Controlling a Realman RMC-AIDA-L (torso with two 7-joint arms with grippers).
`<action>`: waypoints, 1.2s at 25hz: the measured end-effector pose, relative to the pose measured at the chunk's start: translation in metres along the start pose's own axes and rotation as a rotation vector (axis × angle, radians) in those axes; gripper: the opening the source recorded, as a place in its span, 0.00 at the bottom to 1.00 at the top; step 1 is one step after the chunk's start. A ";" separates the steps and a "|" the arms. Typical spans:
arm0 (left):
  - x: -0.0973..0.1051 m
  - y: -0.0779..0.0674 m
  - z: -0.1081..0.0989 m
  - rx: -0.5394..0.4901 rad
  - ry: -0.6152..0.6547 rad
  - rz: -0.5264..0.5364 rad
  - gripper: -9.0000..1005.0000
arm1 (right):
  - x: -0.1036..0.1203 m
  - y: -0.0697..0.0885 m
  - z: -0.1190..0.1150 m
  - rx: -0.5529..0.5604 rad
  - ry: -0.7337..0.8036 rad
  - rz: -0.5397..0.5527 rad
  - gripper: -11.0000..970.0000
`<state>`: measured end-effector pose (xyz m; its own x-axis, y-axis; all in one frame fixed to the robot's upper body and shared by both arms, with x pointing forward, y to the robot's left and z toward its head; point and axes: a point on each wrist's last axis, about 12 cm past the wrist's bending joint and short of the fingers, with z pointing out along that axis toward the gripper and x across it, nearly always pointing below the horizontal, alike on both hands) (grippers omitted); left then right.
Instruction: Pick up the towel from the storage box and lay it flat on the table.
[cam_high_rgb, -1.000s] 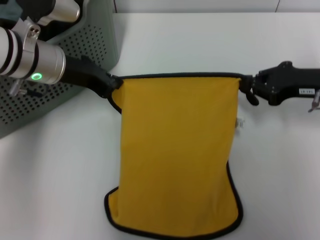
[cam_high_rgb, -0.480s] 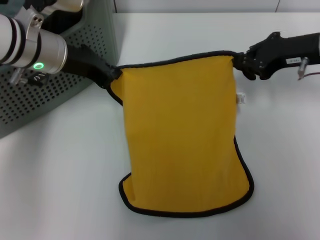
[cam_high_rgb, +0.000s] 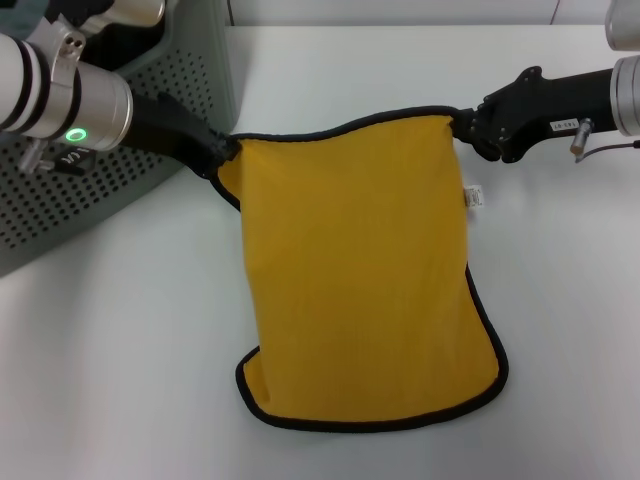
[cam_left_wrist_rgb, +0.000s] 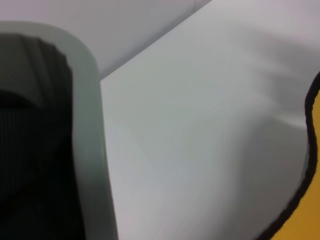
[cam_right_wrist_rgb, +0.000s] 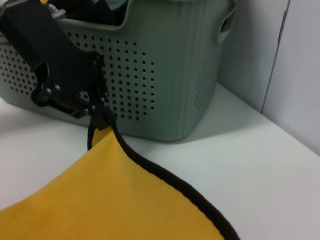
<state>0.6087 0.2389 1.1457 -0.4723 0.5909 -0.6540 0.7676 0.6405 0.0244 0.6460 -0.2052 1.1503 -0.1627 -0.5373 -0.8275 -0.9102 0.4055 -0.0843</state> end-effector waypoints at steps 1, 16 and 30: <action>0.000 0.000 0.000 0.000 0.001 -0.001 0.03 | 0.001 0.001 0.000 0.000 0.000 0.003 0.14; 0.000 -0.001 0.003 0.015 -0.003 -0.026 0.04 | 0.004 0.002 0.003 0.037 -0.022 0.018 0.15; -0.004 -0.006 -0.018 0.121 -0.152 0.016 0.37 | 0.024 0.008 -0.019 0.137 -0.073 0.026 0.37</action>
<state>0.5979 0.2411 1.1618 -0.3955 0.5137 -0.7614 0.8255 0.5622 -0.0494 0.6273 -0.2287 1.1400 -0.1527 -0.4726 -0.8680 -0.8450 0.5179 -0.1333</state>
